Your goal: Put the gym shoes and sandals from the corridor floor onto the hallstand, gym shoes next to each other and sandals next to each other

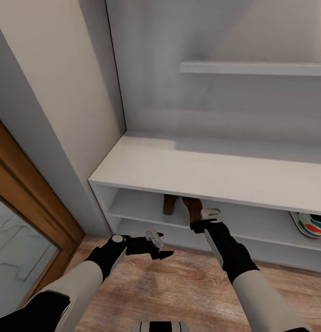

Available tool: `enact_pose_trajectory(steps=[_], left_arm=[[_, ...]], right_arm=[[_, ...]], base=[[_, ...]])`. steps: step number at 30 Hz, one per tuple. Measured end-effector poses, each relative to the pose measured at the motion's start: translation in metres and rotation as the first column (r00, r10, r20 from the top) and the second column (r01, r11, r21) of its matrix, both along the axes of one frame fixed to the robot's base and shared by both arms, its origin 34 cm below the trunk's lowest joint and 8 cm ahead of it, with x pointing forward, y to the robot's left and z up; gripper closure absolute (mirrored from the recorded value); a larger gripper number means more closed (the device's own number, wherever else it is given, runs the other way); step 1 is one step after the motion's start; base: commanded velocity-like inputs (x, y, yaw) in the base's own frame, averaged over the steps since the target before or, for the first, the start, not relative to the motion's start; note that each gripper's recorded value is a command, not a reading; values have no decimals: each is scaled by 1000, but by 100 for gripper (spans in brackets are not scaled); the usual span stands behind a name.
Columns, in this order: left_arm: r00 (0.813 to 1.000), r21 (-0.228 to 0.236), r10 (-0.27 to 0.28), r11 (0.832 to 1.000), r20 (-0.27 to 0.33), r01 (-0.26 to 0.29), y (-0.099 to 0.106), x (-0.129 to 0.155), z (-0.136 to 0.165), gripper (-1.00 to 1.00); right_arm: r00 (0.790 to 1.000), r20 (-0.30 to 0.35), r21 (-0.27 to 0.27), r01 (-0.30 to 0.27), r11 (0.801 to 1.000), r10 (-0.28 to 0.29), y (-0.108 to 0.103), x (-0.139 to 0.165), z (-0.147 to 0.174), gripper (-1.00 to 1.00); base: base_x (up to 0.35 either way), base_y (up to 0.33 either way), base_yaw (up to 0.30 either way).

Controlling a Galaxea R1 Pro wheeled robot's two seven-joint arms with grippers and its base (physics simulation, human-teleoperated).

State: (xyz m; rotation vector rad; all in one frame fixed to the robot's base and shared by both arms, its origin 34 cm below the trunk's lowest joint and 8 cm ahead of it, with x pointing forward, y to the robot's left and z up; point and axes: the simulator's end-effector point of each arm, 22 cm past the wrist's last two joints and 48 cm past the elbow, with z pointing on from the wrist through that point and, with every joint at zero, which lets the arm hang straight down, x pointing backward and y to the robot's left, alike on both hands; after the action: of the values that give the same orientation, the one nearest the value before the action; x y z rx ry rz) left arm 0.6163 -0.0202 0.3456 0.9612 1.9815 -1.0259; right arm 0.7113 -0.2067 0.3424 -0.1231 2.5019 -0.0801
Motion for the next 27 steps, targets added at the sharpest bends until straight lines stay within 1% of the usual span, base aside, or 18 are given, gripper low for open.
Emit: enact_pose_trajectory(steps=[3, 12, 20, 27], left_arm=[[1000, 0, 0, 1000, 0, 0, 0, 0, 0, -100], [1000, 0, 0, 1000, 0, 0, 0, 0, 0, -100], [1000, 0, 0, 1000, 0, 0, 0, 0, 0, -100], [1000, 0, 0, 1000, 0, 0, 0, 0, 0, -100]], right_arm=[[1000, 0, 0, 0, 1000, 0, 0, 0, 0, 100], [1000, 0, 0, 0, 1000, 0, 0, 0, 0, 100], [1000, -2, 0, 0, 1000, 0, 0, 0, 0, 100], [1000, -2, 0, 0, 1000, 0, 0, 0, -1, 100]], base=[[115, -105, 0], [20, -10, 0], [201, 0, 0], [34, 0, 0]])
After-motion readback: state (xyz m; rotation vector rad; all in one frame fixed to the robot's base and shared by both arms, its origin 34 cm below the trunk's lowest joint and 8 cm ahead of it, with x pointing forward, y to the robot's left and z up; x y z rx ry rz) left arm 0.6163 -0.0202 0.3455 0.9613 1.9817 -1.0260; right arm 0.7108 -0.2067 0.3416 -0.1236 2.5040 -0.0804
